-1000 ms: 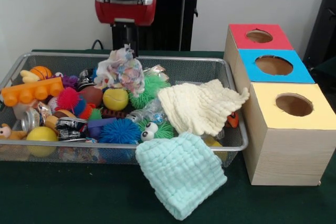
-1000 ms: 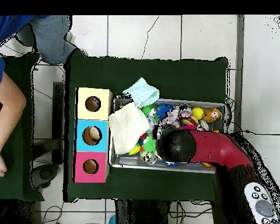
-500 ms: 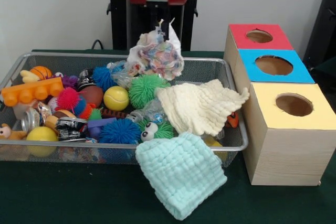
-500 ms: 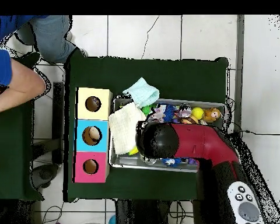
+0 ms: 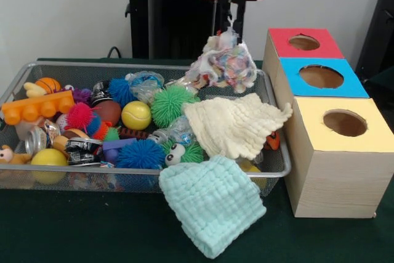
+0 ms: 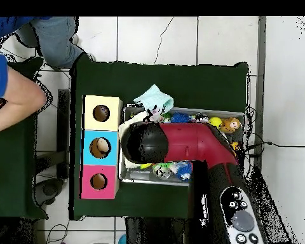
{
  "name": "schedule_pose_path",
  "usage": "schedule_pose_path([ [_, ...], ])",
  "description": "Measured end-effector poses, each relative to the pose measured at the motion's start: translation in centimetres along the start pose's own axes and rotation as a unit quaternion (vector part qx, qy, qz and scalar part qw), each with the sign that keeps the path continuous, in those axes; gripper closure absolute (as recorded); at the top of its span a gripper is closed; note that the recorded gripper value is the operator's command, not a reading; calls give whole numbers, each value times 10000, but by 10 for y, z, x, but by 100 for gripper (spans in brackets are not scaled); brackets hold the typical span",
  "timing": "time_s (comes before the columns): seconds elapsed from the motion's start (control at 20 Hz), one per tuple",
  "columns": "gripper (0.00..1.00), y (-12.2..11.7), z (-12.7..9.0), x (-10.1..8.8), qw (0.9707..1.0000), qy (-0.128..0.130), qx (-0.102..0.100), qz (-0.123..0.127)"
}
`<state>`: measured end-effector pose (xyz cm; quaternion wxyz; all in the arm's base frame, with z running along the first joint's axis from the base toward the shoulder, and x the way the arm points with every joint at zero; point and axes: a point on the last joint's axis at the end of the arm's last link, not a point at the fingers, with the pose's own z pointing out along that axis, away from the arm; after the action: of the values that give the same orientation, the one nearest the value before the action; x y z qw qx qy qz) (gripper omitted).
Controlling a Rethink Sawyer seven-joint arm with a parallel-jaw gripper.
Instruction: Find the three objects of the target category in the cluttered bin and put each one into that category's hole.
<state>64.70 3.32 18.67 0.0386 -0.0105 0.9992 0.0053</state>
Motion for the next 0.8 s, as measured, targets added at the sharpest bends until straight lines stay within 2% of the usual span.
schedule_pose_path([
  [0.2,100,30,-10,-12,9999,42,-3,-152],
  [0.5,100,57,-22,-24,9996,42,8,-275],
  [0.8,100,77,-33,-34,9994,-77,51,-336],
])
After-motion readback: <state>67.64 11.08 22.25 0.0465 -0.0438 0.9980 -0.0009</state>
